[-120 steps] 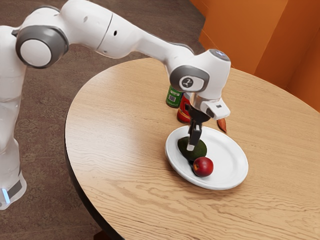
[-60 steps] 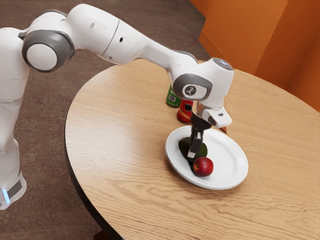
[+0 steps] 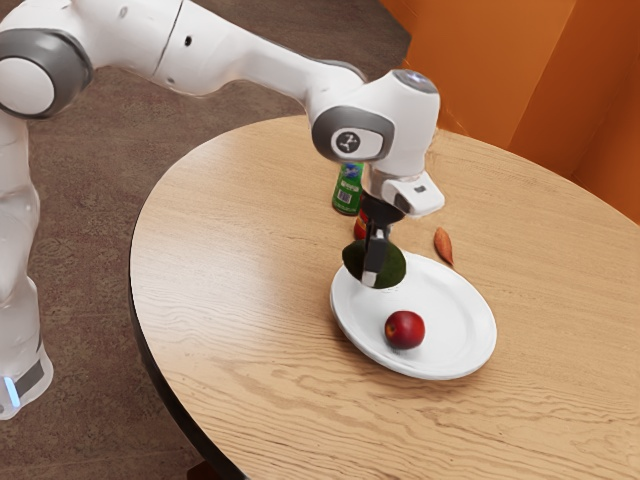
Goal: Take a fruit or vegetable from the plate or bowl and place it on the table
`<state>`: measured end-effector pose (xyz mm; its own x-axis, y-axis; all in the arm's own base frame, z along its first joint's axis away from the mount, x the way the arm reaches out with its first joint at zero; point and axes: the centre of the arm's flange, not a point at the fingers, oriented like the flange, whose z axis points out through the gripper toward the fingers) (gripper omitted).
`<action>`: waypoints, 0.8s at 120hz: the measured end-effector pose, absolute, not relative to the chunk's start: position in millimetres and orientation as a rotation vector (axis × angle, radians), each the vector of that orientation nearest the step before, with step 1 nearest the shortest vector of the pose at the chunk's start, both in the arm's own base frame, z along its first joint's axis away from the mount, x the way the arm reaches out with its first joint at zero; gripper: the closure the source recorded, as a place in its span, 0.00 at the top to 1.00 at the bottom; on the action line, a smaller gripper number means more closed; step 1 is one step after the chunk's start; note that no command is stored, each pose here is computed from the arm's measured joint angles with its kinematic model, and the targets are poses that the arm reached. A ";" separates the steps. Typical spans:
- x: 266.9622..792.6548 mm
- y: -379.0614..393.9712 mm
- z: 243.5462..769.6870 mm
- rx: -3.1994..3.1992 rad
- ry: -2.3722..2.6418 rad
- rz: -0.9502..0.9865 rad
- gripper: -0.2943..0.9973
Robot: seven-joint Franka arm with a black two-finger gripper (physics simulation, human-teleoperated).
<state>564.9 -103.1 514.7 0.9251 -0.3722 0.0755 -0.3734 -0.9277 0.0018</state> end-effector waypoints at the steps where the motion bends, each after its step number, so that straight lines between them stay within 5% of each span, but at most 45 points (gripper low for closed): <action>1: 561.8 -102.1 515.8 3.068 -0.592 0.116 0.38; 49: 497.9 14.1 522.6 3.123 -0.242 0.092 0.30; 76: 480.2 42.4 514.6 3.132 -0.154 0.062 0.35; 96: 480.5 41.4 513.0 3.116 -0.158 0.055 0.66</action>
<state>480.5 41.4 513.0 0.9943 -0.1005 0.0365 -0.1012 -0.9947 0.0190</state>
